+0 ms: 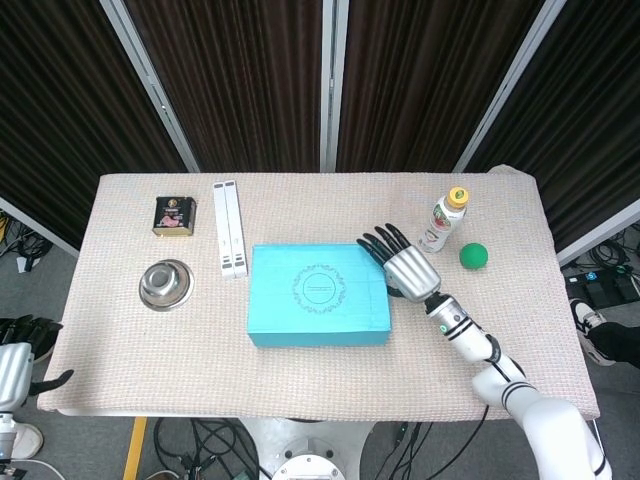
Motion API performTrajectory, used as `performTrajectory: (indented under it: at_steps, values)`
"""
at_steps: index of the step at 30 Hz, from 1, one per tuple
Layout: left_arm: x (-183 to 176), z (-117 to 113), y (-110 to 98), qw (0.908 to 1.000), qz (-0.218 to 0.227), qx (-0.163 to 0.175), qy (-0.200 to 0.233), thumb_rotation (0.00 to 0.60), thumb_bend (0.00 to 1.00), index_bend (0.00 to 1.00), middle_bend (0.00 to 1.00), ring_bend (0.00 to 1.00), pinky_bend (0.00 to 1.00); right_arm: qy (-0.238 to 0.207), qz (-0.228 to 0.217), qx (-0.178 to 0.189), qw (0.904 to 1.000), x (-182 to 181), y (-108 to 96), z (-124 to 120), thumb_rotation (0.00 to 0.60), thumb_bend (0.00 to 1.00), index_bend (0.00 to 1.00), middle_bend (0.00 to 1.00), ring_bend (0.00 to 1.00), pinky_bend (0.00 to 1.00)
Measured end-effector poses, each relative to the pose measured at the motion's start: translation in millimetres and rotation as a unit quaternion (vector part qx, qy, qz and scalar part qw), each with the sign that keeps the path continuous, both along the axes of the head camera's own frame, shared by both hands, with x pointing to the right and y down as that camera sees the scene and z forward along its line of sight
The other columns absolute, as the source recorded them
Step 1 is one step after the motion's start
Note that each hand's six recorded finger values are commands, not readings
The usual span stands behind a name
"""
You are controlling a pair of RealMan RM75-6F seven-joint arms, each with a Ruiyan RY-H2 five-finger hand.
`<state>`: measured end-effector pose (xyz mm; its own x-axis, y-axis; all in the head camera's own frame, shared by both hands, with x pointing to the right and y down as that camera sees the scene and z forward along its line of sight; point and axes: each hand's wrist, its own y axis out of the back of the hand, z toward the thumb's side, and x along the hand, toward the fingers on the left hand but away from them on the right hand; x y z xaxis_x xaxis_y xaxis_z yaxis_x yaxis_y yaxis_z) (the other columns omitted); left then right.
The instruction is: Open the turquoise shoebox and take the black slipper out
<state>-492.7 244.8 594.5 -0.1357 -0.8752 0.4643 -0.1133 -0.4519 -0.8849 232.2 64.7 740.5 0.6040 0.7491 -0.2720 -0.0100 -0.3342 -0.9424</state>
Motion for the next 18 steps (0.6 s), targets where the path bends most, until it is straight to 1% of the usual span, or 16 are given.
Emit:
performTrajectory:
  at_steps: [3,4,5,7,9,12,14,16,18]
  values:
    - [-1.2,-0.3,0.4,1.0000,0.000,-0.002,0.000,0.600,0.02,0.31,0.24,0.13,0.14,-0.005,-0.020,0.015,0.9997,-5.5,2.1,-2.5,0.600,0.10,0.15,0.15,0.00,0.00]
    - [-1.1,-0.3,0.4,1.0000,0.000,-0.002,0.000,0.600,0.02,0.31,0.24,0.13,0.14,-0.003,-0.028,0.019,0.9994,-6.5,2.8,-3.3,0.600,0.19,0.21,0.19,0.00,0.00]
    - [-0.8,-0.2,0.4,1.0000,0.000,-0.002,0.001,0.600,0.02,0.31,0.24,0.13,0.14,-0.002,-0.036,0.025,0.9990,-7.2,3.5,-4.3,0.600,0.24,0.25,0.22,0.00,0.00]
    - [-0.3,-0.1,0.4,1.0000,0.001,-0.003,0.001,0.600,0.02,0.31,0.24,0.13,0.14,0.004,-0.056,0.036,0.9978,-8.1,5.6,-6.2,0.600,0.38,0.35,0.30,0.03,0.00]
    - [0.3,-0.2,0.2,1.0000,0.002,-0.003,0.001,0.600,0.02,0.31,0.24,0.13,0.14,0.004,-0.070,0.041,0.9967,-8.2,7.5,-8.1,0.600,0.43,0.40,0.33,0.05,0.00]
    - [0.9,-0.6,-0.5,1.0000,0.003,-0.004,0.000,0.600,0.02,0.31,0.24,0.13,0.14,-0.011,-0.065,0.031,0.9973,-6.9,8.4,-9.2,0.600,0.50,0.44,0.37,0.06,0.00]
    - [1.5,-0.8,-1.1,1.0000,0.004,-0.005,-0.001,0.600,0.02,0.31,0.24,0.13,0.14,-0.026,-0.054,0.021,0.9980,-5.2,7.7,-9.8,0.600,0.51,0.44,0.38,0.07,0.00]
    - [2.3,-1.2,-1.7,1.0000,0.005,-0.005,-0.001,0.600,0.02,0.31,0.24,0.13,0.14,-0.050,-0.034,0.003,0.9982,-2.9,6.0,-10.3,0.600,0.51,0.44,0.39,0.07,0.00]
    - [3.3,-2.0,-2.6,1.0000,0.007,-0.003,-0.002,0.600,0.02,0.31,0.24,0.13,0.14,-0.083,-0.006,-0.023,0.9963,-0.6,3.3,-10.0,0.600,0.51,0.44,0.39,0.07,0.00]
